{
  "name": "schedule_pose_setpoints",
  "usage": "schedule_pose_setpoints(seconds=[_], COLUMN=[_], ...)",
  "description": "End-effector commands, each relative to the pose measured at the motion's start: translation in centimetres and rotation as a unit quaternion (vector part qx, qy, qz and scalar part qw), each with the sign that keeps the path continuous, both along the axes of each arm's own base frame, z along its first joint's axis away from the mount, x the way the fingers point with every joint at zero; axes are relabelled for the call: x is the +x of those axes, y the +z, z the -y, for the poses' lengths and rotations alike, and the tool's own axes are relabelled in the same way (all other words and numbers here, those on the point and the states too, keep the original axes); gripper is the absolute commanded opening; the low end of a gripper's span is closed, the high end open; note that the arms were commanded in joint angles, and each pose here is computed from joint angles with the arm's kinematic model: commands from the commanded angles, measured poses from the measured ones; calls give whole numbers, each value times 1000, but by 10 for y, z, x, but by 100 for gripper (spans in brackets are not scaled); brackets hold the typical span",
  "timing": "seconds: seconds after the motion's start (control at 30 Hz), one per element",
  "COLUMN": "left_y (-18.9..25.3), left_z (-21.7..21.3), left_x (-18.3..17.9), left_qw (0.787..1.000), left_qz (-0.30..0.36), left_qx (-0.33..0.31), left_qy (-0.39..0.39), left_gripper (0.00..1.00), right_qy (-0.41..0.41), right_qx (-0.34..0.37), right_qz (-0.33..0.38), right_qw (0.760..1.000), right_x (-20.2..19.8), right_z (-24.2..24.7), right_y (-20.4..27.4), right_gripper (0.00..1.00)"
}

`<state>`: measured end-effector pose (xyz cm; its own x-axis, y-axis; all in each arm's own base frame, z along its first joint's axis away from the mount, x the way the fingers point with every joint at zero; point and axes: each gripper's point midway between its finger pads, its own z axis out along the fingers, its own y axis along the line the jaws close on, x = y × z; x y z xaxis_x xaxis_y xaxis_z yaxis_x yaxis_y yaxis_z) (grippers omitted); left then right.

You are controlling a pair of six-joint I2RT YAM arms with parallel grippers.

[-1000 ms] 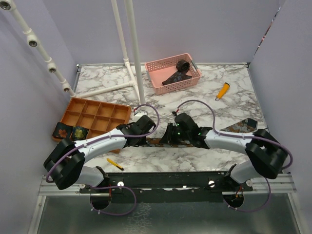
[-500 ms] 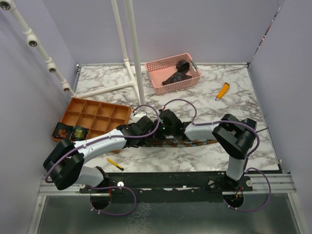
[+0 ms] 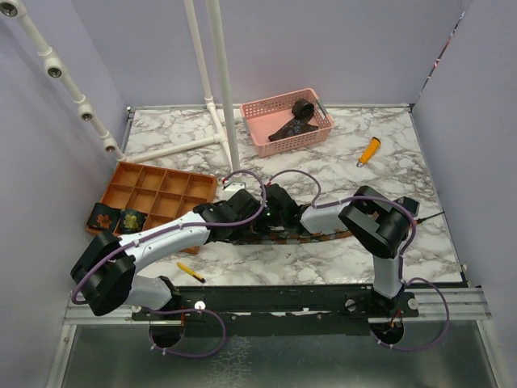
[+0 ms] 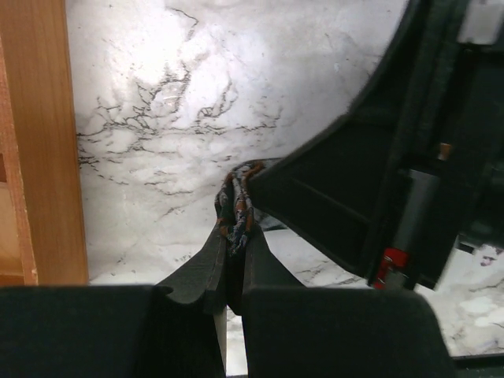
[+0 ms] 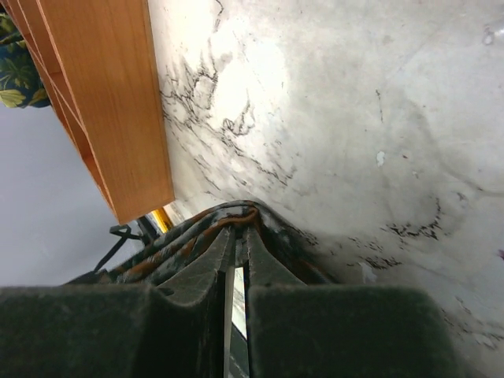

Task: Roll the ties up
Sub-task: Roll the tie at the center of the board.

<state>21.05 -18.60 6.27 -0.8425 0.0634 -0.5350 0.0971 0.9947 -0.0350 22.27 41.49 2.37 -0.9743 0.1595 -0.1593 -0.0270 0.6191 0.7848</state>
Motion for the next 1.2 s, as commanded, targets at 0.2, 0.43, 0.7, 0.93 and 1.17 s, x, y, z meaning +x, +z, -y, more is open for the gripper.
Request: schedule_pose_setpoints(seconds=[0.2,0.43,0.7,0.93,1.17], left_y=[23,-11,-21,-14,-18], left_z=[66,56,33,31,34], left_x=[-3,-7,-7,-8,-14], left_qw=[996,999,999,999,999], left_qz=[21,10,26,32,24], left_qx=[-68,-24,6,0,4], left_qy=[-46,-41,-20,-22,-33], left_gripper=[0,0,0,0,0], right_qy=[7,12,-39,-47,-96], right_qx=[28,53,15,8,-54], right_qz=[-48,-36,13,20,25], right_qw=[998,998,999,999,994], right_x=[-23,-24,-11,-7,-1], right_z=[0,-2,21,23,53], right_y=[-34,-29,-4,9,13], right_gripper=[9,9,13,13,14])
